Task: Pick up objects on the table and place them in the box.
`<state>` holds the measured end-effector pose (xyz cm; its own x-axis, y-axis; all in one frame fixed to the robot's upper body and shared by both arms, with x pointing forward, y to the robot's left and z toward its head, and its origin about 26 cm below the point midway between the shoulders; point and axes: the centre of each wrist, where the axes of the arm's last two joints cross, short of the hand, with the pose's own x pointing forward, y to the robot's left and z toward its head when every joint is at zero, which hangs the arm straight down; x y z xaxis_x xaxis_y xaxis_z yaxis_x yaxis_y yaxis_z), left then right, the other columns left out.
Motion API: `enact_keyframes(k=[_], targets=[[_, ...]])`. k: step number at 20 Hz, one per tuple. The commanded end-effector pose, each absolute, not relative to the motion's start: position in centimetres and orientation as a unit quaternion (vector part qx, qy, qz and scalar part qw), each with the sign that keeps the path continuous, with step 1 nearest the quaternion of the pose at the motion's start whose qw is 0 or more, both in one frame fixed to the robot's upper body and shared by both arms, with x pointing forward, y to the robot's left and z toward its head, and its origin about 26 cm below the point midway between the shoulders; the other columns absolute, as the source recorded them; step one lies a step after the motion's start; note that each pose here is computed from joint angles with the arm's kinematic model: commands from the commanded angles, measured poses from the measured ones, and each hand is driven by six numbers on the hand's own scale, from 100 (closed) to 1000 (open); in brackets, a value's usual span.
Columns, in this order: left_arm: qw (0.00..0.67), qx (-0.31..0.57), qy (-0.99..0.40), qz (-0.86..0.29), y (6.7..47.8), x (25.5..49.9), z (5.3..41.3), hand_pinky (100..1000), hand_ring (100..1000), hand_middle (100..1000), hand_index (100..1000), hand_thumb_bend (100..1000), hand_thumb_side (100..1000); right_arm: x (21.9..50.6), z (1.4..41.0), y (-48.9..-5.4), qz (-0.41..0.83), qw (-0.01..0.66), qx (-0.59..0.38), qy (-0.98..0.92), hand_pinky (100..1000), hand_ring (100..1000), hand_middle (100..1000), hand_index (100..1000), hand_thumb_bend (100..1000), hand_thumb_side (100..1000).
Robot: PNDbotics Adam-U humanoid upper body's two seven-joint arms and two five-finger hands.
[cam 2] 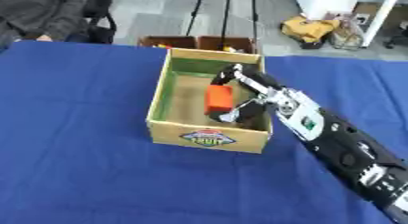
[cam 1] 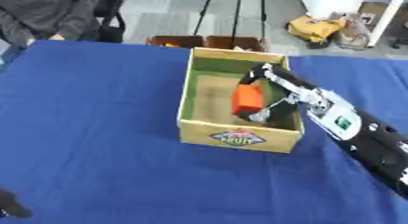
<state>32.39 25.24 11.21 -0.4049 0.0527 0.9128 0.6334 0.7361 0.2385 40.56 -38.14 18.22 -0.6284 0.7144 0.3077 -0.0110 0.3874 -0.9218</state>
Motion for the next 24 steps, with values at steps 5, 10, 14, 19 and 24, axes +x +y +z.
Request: enact_keyframes(k=[5,10,14,19,24], targets=[[0.491,-0.216,-0.790,-0.297,25.2,32.4,12.0,642,566,488,676,267,1000,40.4,19.5,-38.4,0.514,0.342,-0.242,-0.749,844,837,743,820,497,583],[0.494,-0.216,-0.789,-0.295,25.3,32.4,11.9,642,566,488,676,273,1000,40.0,20.4,-38.2,0.515,0.327,-0.239,-0.756,866,852,772,841,560,601],[0.499,-0.213,-0.787,-0.293,25.5,32.3,11.7,641,565,487,675,279,1000,39.3,21.6,-37.7,0.513,0.308,-0.233,-0.767,855,842,751,836,525,554],[0.512,-0.203,-0.785,-0.286,26.2,32.1,11.2,640,564,487,674,285,1000,37.7,24.1,-36.7,0.493,0.270,-0.216,-0.798,833,821,713,821,444,464],[0.523,-0.190,-0.783,-0.277,26.9,31.8,10.8,640,564,487,674,290,1000,35.7,25.8,-35.4,0.454,0.244,-0.195,-0.834,819,809,687,804,392,407]])
